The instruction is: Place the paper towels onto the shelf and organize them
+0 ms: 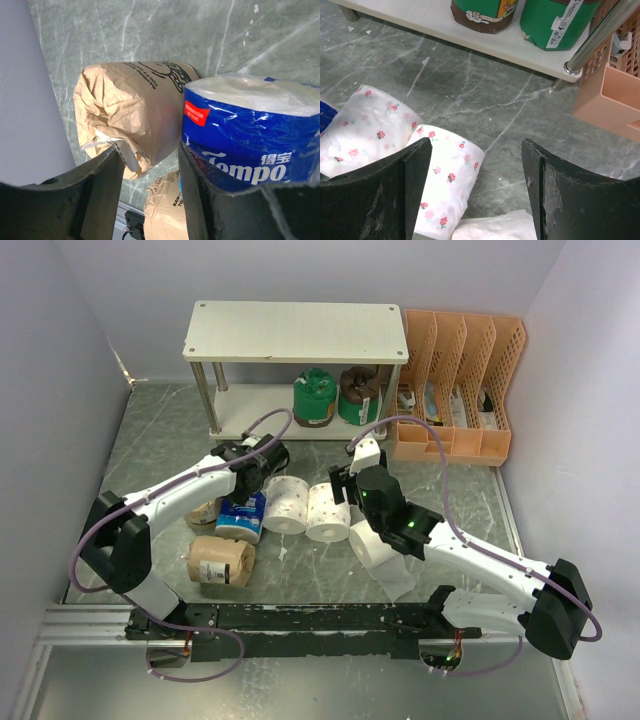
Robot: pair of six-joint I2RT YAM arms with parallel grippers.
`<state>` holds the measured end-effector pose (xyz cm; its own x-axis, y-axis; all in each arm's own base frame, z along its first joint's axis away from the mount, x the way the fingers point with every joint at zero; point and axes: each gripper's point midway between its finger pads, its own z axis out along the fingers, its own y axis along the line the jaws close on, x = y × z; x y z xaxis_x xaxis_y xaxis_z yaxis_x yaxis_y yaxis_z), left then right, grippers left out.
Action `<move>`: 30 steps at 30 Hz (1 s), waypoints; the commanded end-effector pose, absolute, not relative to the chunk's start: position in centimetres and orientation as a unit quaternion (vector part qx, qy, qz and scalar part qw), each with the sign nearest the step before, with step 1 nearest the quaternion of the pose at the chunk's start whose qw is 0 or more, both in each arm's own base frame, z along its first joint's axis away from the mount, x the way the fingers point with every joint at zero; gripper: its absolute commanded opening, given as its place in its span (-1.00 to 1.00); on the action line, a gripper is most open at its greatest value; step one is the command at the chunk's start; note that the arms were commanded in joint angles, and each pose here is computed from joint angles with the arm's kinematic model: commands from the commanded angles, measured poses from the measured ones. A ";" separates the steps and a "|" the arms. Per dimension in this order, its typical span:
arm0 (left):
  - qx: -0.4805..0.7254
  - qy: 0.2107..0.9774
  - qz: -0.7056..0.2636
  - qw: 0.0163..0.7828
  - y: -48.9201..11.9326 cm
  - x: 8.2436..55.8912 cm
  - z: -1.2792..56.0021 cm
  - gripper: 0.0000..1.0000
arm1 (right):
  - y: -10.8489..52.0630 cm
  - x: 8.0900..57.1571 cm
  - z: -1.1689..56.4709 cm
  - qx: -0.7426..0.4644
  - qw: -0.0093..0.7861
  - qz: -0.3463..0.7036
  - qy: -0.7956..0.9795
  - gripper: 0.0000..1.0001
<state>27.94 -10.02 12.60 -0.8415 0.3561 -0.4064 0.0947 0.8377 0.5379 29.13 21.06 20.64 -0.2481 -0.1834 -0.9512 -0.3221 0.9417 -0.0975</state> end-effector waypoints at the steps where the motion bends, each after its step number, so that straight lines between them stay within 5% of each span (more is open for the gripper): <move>1: 0.112 0.912 0.287 0.272 -9.6 28.6 14.0 0.17 | 21.0 29.1 20.1 -0.157 0.589 0.057 0.790 0.44; 16: 0.105 0.904 0.317 0.267 -8.2 28.9 12.8 0.28 | 21.2 29.1 19.5 -0.166 0.583 0.056 0.793 0.44; 27: 0.126 0.914 0.311 0.230 -8.5 28.5 9.3 0.08 | 21.2 29.0 19.3 -0.168 0.582 0.056 0.794 0.44; 30: 0.138 0.920 0.294 0.219 -9.1 28.4 8.4 -0.24 | 21.2 29.0 19.3 -0.168 0.581 0.056 0.794 0.44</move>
